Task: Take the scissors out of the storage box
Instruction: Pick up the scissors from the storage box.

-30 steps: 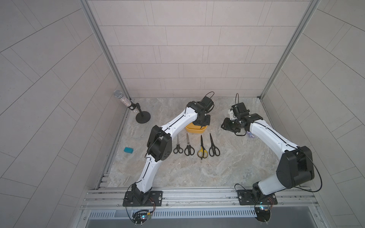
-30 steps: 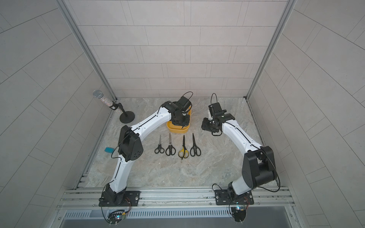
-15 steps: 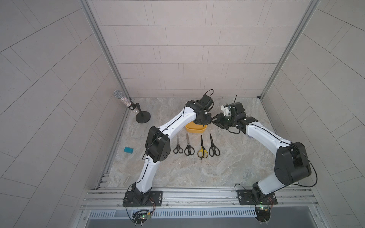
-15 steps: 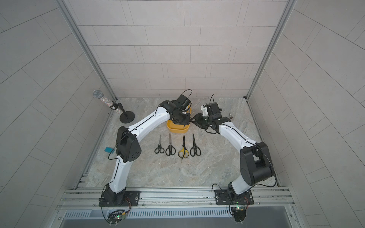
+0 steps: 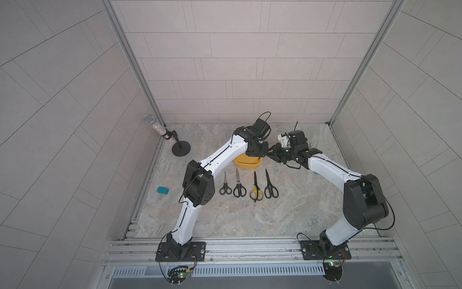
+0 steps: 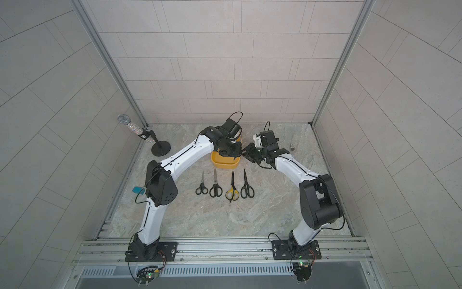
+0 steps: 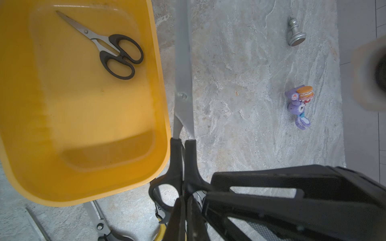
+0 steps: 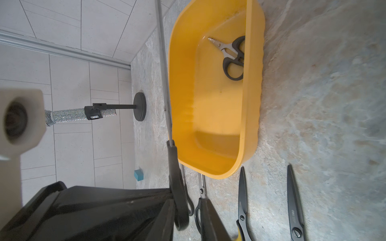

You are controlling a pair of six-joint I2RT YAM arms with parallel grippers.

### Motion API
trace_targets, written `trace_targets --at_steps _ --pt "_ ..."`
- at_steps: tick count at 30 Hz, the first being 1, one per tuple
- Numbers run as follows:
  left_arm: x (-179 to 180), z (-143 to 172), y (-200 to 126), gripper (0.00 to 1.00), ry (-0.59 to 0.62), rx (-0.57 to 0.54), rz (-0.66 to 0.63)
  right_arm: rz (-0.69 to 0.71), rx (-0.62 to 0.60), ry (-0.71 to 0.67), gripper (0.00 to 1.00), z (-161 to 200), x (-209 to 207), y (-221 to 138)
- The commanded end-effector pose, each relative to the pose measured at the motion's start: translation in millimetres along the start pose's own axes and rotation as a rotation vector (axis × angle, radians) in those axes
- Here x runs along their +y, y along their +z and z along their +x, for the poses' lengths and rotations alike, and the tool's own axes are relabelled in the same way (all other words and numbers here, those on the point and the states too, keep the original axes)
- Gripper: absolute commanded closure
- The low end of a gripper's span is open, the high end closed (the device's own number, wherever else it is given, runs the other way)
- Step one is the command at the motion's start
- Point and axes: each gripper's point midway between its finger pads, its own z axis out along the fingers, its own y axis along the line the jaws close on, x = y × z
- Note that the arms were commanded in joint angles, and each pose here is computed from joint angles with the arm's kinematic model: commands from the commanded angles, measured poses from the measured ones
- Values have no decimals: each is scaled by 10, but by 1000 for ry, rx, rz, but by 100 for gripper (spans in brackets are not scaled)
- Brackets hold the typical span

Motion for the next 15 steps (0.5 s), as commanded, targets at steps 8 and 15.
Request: trace_targets --at_steps 8,15 --pt "-45 -53 -159 100 -13 -30 33 -18 10 4 93 18 16 31" --pt "-61 -71 -153 90 -28 -29 56 -10 18 -1 100 46 -30 29"
